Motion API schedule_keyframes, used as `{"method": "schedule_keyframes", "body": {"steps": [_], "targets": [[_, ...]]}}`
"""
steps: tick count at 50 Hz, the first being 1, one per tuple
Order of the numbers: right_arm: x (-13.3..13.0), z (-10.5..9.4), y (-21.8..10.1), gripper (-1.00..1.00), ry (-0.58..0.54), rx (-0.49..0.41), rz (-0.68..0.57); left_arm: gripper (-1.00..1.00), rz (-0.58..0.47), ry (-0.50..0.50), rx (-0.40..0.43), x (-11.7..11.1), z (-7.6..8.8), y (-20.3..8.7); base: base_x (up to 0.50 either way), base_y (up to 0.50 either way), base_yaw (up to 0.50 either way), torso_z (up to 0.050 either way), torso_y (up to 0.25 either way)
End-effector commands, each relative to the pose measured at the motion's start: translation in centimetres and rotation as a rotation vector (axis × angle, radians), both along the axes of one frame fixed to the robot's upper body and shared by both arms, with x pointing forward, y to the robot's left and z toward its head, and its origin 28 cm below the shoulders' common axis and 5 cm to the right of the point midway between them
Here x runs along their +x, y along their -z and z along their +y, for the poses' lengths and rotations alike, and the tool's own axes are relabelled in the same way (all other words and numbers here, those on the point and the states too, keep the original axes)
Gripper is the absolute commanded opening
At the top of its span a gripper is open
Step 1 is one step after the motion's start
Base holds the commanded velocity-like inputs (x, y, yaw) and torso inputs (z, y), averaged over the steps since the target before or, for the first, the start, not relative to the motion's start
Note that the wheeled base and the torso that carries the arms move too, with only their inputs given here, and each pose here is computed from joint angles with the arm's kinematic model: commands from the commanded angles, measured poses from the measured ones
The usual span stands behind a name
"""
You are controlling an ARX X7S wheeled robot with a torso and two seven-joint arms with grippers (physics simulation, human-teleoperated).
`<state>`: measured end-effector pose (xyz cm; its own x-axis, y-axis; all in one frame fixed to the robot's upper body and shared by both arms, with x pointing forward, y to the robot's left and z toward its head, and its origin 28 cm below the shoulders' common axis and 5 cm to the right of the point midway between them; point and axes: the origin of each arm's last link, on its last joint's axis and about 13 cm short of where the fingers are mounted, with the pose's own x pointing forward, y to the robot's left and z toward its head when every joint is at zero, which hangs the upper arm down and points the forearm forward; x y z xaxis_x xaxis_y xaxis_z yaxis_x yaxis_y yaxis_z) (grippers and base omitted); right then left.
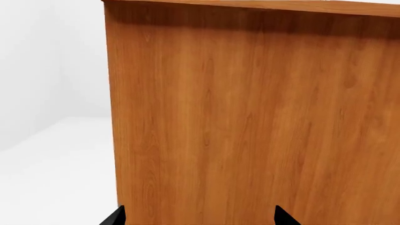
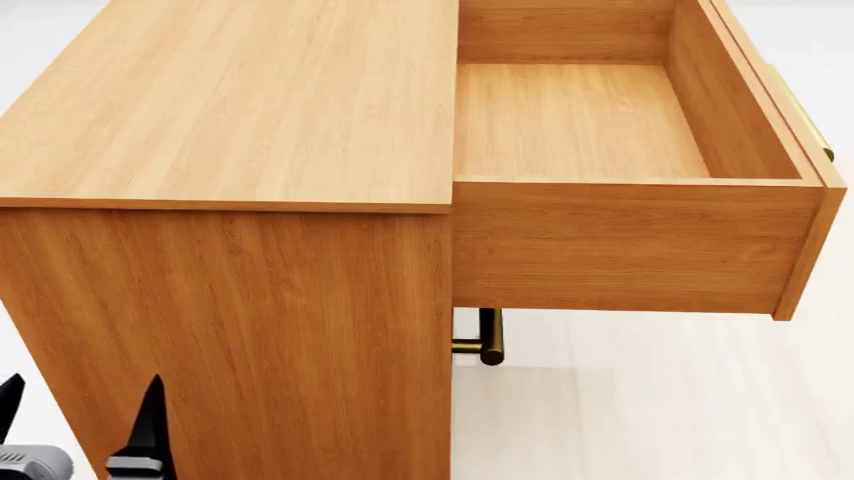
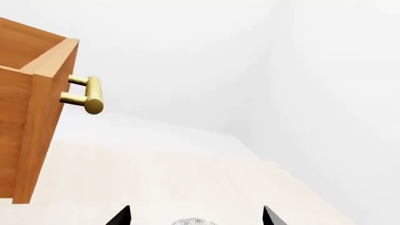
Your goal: Put the bowl on top of the cabinet.
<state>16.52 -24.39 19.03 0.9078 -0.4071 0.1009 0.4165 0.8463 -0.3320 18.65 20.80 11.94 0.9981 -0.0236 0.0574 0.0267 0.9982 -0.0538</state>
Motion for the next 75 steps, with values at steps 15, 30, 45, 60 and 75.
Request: {"method": "schedule_keyframes", "body": {"steps": [15,30,45,60,75], "targets": [[3.0,-2.7,-1.3,1.00,-0.046,0.071,0.270,1.00,-0.001,0.001,-0.002,-0.5,0.2,0.2,0.00,0.00,0.00,0.000,0.000],[4.3,-3.5,-2.2,1.00,-0.016,0.062,0.368,1.00,0.003,-0.006,-0.005,-0.2,0.3,0.5,0.00,0.00,0.00,0.000,0.000],[7.1,-4.1,-2.1,1.00,0.023,0.079,0.413,1.00,0.002,-0.006,0.001,-0.5,0.4,0.7,0.00,0.00,0.00,0.000,0.000],[9.5,-4.3,0.6,1.00,0.033,0.105,0.472,1.00,0.011,-0.003,0.020,-0.4,0.2,1.2,0.00,0.00,0.00,0.000,0.000],[10.6,-4.5,3.6,1.00,0.040,0.128,0.528,1.00,0.020,-0.002,0.022,-0.6,0.2,1.4,0.00,0.00,0.00,0.000,0.000]]}}
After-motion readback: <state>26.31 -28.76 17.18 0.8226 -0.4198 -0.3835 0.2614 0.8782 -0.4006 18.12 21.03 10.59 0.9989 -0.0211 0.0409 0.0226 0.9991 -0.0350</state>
